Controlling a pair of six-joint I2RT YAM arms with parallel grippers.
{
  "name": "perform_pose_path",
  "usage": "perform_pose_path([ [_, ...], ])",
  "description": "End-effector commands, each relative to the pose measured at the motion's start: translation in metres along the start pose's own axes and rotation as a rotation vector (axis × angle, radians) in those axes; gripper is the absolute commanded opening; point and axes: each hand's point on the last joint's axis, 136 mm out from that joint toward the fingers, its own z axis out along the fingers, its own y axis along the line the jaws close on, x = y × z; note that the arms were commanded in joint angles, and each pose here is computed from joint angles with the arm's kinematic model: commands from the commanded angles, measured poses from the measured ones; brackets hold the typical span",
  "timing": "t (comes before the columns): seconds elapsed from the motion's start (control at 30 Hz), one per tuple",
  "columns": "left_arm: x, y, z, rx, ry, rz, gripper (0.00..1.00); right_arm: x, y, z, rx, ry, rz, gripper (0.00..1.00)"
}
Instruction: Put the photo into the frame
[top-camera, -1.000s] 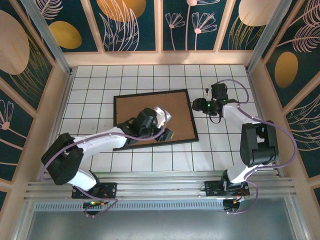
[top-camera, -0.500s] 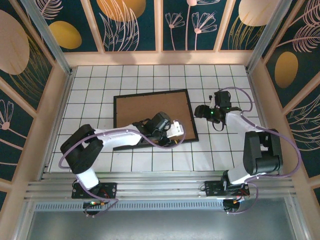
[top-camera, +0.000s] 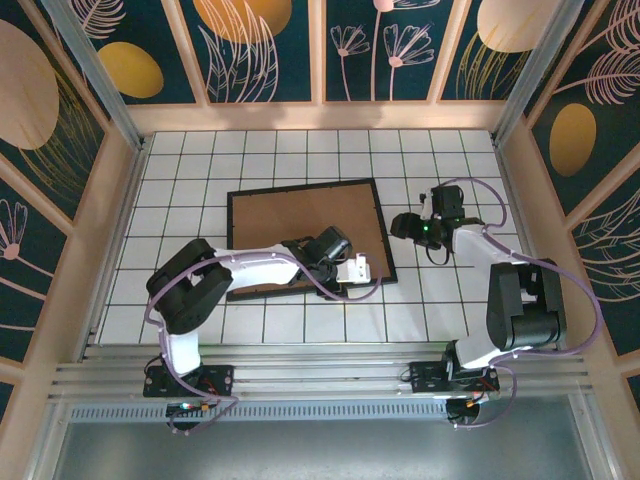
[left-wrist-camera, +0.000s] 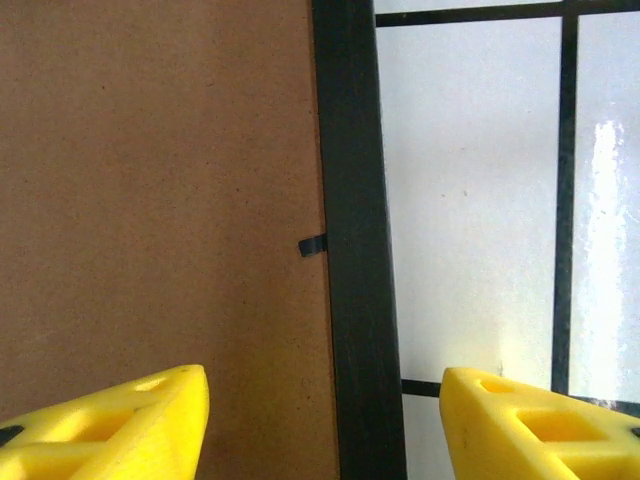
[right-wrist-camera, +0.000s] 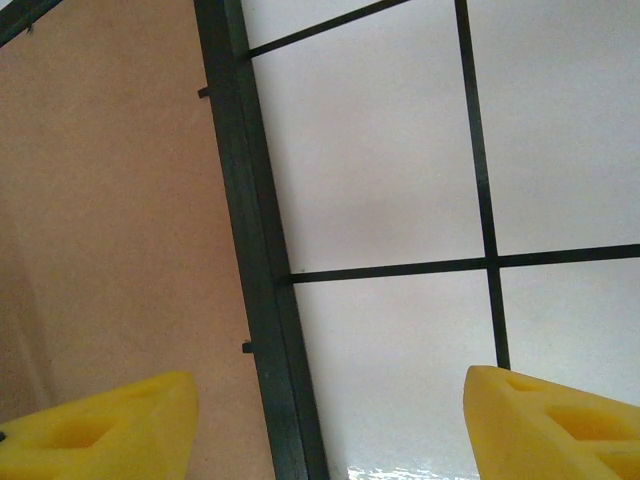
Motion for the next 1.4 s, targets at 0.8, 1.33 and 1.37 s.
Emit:
perform_pose_path([
  [0.8, 0.006, -0.007, 0.008, 0.029, 0.031, 0.024, 0.31, 0.016, -0.005, 0.006, -0.016, 0.049, 0.02, 0.67],
  [1.33, -0.008, 0.006, -0.004, -0.033, -0.024, -0.052, 0.11, 0.044, 0.005, 0.003, -0.103, 0.126, 0.063, 0.66],
  [1.37, -0.01, 0.006, -0.005, -0.036, -0.031, -0.059, 0.11, 0.047, 0.006, 0.003, -0.111, 0.134, 0.067, 0.66],
])
